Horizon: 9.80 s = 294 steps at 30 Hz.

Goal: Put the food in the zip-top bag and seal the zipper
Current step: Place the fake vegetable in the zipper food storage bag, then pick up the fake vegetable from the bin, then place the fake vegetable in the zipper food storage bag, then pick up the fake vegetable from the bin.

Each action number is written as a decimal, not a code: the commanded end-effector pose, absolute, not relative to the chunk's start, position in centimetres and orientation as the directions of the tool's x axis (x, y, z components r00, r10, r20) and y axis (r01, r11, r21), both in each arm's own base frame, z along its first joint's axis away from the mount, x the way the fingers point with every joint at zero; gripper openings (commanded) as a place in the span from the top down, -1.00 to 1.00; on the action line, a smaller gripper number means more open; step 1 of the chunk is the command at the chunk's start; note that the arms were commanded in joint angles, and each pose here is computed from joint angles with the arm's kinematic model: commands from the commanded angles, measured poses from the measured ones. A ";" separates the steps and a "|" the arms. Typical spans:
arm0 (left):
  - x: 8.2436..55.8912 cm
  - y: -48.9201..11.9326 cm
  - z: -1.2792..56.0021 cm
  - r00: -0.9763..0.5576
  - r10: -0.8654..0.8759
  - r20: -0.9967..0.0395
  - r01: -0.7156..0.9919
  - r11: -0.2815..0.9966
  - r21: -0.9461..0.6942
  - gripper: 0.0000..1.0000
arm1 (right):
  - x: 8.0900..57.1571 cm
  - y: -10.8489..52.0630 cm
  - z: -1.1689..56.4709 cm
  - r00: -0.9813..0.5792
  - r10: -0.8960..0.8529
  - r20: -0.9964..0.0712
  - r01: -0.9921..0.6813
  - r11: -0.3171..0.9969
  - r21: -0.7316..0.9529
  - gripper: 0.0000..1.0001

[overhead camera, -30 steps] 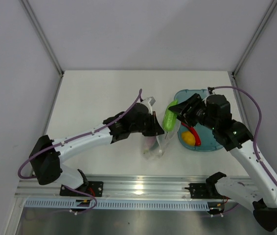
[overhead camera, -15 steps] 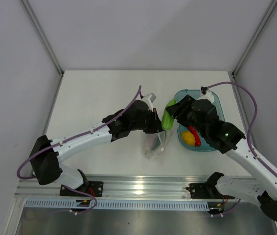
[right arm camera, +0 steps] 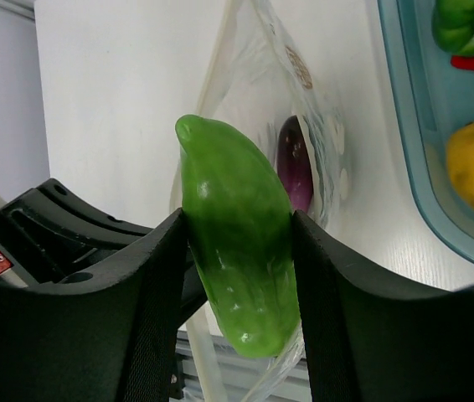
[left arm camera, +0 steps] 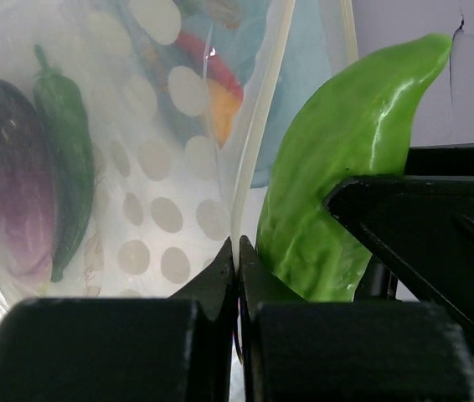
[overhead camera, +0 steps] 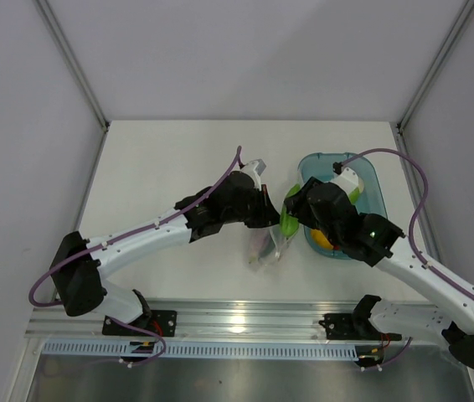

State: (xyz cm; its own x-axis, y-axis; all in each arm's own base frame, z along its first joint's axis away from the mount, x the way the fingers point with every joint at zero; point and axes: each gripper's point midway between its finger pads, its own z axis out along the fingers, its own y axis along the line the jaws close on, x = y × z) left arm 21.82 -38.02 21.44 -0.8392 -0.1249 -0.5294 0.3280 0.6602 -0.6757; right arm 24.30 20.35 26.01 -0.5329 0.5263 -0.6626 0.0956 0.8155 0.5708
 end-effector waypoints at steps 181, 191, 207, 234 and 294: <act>22.4 -36.4 24.3 -0.807 -0.156 -0.569 0.382 0.598 -0.705 0.99 | 21.3 23.1 25.4 -0.732 0.425 -0.533 0.045 0.811 0.584 -0.13; 22.4 -36.2 24.1 -0.805 -0.150 -0.574 0.383 0.607 -0.696 0.99 | 22.0 21.9 27.0 -0.696 0.422 -0.581 0.036 0.828 0.559 -0.36; 22.1 -35.4 25.1 -0.791 -0.144 -0.594 0.403 0.609 -0.684 0.99 | 26.7 9.2 29.3 -0.556 0.491 -0.670 0.209 0.863 0.459 -0.99; 21.4 -35.8 23.5 -0.806 -0.090 -0.585 0.429 0.593 -0.681 0.99 | 43.3 6.5 12.2 -0.816 0.080 -0.572 0.067 0.997 0.044 -0.93; 21.4 -36.2 22.9 -0.824 -0.073 -0.561 0.412 0.603 -0.684 0.99 | 39.7 7.0 12.2 -0.805 0.084 -0.588 0.056 0.996 0.066 0.72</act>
